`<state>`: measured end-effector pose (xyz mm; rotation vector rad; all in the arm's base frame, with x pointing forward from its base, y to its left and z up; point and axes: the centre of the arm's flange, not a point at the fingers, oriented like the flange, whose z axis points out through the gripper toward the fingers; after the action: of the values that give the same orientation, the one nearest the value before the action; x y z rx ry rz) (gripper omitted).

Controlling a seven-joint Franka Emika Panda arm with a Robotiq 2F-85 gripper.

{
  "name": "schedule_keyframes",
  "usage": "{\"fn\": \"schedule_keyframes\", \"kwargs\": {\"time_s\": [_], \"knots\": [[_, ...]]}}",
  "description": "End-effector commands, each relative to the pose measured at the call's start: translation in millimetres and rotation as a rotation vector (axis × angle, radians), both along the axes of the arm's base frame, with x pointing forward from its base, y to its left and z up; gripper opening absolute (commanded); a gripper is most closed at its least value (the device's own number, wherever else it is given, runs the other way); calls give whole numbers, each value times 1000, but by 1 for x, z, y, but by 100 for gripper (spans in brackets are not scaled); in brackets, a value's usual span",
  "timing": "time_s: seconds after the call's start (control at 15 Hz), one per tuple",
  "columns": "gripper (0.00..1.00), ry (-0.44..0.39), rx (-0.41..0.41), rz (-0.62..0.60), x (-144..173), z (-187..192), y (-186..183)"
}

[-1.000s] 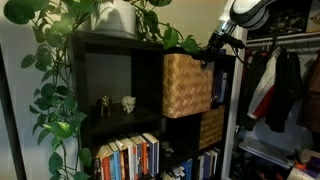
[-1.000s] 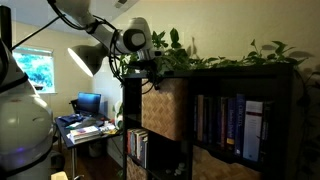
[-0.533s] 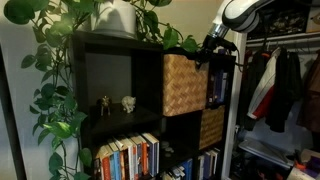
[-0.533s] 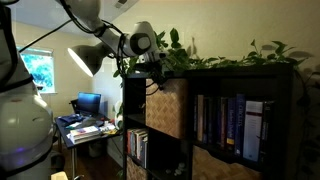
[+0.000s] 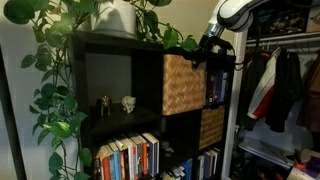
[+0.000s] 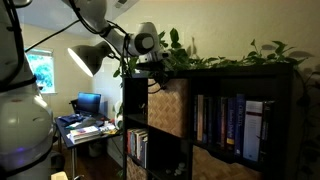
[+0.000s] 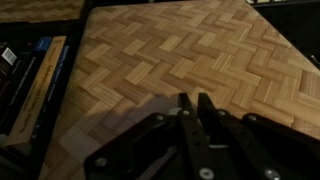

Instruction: Pull out the top brown basket then put the socks in the basket, then push in the basket

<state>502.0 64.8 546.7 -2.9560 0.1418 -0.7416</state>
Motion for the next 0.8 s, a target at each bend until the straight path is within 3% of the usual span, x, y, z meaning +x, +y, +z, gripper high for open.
{"fn": "schedule_keyframes", "kwargs": {"time_s": [0.0, 0.2, 0.4, 0.53, 0.67, 0.73], "knots": [[47, 84, 4, 48, -7, 56, 1], [66, 221, 30, 82, -16, 96, 4], [86, 365, 33, 112, -28, 114, 5], [98, 419, 32, 120, -40, 124, 3], [100, 446, 27, 113, -51, 133, 2], [93, 415, 15, 105, -49, 118, 4]]}}
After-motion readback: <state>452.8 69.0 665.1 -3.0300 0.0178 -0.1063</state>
